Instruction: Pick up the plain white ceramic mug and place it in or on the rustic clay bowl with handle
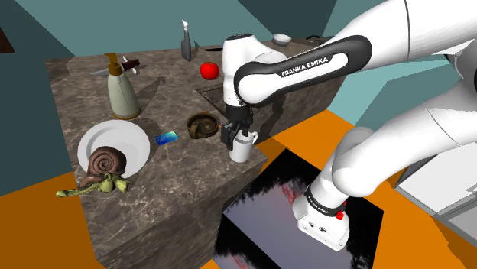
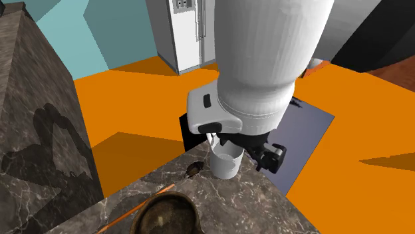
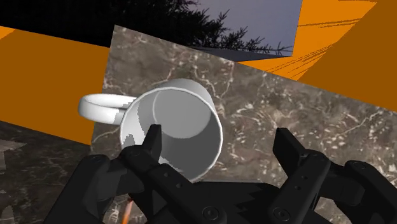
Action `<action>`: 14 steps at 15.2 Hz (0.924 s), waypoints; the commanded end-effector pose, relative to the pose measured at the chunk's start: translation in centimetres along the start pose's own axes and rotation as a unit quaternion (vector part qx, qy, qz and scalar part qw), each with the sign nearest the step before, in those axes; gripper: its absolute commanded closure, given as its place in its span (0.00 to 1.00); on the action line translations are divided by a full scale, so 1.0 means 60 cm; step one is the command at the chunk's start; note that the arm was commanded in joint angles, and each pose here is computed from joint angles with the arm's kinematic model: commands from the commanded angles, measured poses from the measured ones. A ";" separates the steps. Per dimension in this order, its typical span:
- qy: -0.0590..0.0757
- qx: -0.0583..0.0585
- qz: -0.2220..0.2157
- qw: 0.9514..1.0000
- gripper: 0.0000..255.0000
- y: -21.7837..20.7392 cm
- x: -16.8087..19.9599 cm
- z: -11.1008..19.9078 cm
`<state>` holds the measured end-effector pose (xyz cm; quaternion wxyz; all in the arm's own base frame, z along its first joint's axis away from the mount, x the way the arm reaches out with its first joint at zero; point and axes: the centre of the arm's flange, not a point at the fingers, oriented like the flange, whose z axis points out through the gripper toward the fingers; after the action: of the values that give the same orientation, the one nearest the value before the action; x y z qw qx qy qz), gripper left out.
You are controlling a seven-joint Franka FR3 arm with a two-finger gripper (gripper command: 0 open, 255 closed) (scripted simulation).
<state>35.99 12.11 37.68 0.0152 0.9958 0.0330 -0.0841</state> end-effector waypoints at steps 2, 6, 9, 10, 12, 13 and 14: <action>0.000 0.000 0.000 1.000 0.00 0.000 0.002 0.027; 0.000 0.000 0.000 1.000 0.00 0.000 0.002 0.050; 0.000 0.000 0.000 1.000 0.00 0.000 0.002 0.050; 0.000 0.000 0.000 1.000 0.00 0.000 0.002 0.050; 0.000 0.000 0.000 1.000 0.00 0.000 0.002 0.050; 0.000 0.000 0.000 1.000 1.00 0.000 0.002 0.050; 0.000 0.000 0.000 1.000 1.00 0.000 0.002 0.050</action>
<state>35.63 12.03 34.70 0.0152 0.9958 0.0331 -0.0840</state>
